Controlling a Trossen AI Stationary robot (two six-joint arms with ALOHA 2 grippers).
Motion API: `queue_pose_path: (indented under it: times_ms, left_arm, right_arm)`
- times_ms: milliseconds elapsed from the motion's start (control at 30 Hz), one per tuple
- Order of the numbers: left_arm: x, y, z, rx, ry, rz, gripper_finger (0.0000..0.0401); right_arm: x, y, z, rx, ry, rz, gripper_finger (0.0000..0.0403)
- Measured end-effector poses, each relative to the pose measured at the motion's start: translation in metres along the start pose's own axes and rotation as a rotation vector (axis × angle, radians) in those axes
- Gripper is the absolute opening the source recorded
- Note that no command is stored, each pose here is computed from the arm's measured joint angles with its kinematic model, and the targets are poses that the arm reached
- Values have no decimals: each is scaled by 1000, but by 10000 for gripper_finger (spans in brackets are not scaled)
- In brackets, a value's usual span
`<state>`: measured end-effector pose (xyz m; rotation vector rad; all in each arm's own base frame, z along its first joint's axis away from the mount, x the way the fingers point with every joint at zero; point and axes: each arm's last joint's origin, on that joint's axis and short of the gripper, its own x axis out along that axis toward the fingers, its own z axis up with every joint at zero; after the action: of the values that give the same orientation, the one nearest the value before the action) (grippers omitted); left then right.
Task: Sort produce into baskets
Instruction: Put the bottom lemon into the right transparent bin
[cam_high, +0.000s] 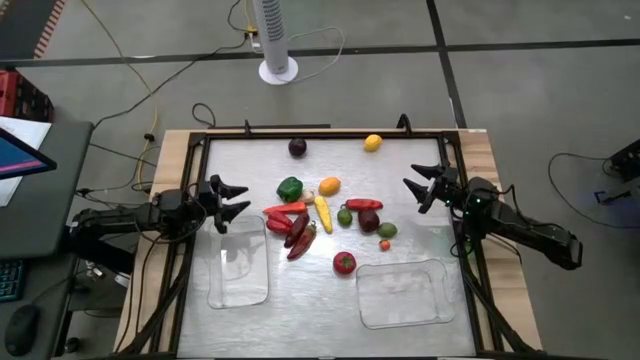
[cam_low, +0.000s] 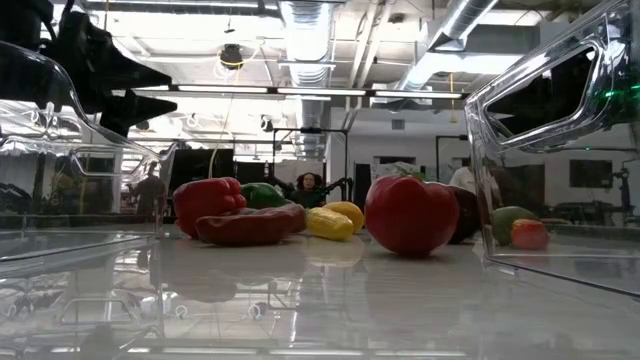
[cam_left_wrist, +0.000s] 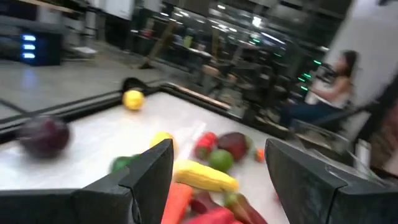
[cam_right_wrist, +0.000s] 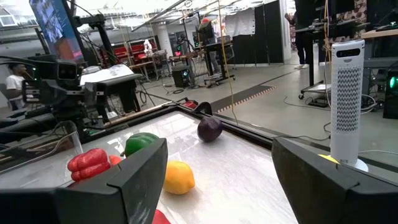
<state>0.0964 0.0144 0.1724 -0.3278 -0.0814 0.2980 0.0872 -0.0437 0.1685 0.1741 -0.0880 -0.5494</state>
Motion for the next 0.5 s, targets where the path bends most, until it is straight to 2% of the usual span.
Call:
queue_pose_path:
  times_ms: [233, 400, 500]
  left_arm:
    - [0, 2, 1, 33, -29, 78, 240]
    - [0, 2, 2, 42, -32, 67, 240]
    - [0, -1, 5, 168, -59, 3, 240]
  right_arm:
    - [0, 0, 2, -4, -19, -4, 317]
    - [0, 1, 8, 5, -84, 5, 317]
    - [0, 1, 9, 6, -97, 7, 317]
